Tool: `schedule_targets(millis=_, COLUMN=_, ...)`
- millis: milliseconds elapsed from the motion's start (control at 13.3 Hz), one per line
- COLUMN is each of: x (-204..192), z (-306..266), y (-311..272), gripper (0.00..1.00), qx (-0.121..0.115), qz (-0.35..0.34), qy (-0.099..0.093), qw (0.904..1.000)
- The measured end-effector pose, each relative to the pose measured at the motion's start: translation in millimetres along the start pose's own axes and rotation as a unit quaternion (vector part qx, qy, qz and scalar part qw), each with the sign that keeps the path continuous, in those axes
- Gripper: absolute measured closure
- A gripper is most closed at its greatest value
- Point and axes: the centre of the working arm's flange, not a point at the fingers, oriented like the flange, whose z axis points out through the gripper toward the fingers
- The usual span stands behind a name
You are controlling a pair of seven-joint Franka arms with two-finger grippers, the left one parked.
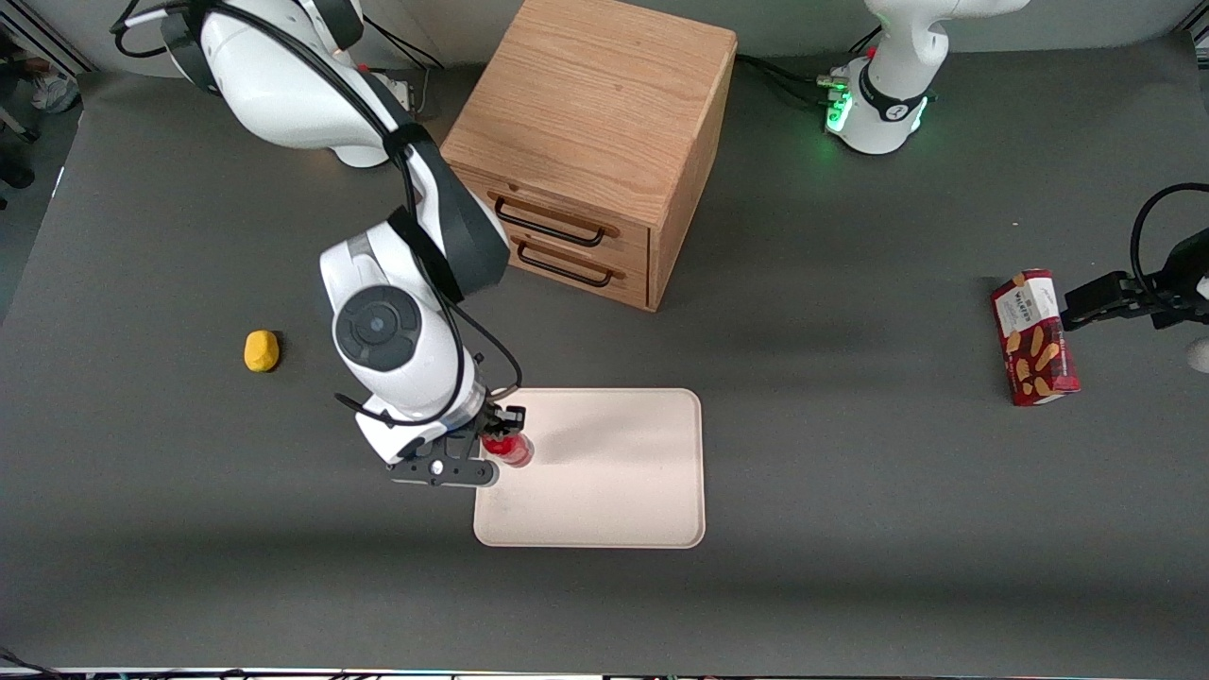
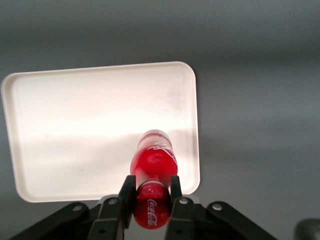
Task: Place coke bottle on tray
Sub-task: 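Carry the upright bottle over the white tray with the right gripper, then lower the bottle onto the tray and open the right gripper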
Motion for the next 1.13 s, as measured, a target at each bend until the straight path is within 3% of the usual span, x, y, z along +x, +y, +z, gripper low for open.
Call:
schedule_targets(millis=376, x=5.8, z=57.4, y=7.2, gripper=0.68, qx=-0.008, qz=0.006, qy=-0.007, qw=0.9999)
schedule_targets(millis=676, x=8.7, z=61.2, y=12.6, gripper=0.68, qx=-0.009, qz=0.01, qy=-0.004, qw=0.9999)
schedule_targets(millis=827, x=10.7, z=60.7, y=15.0, gripper=0.53, qx=-0.01, qz=0.012, qy=-0.001, qw=0.9999)
schedule_targets(millis=1127, x=12.4, z=49.9, y=15.8, gripper=0.1, qx=-0.005, qz=0.013, qy=0.009, qw=0.9999)
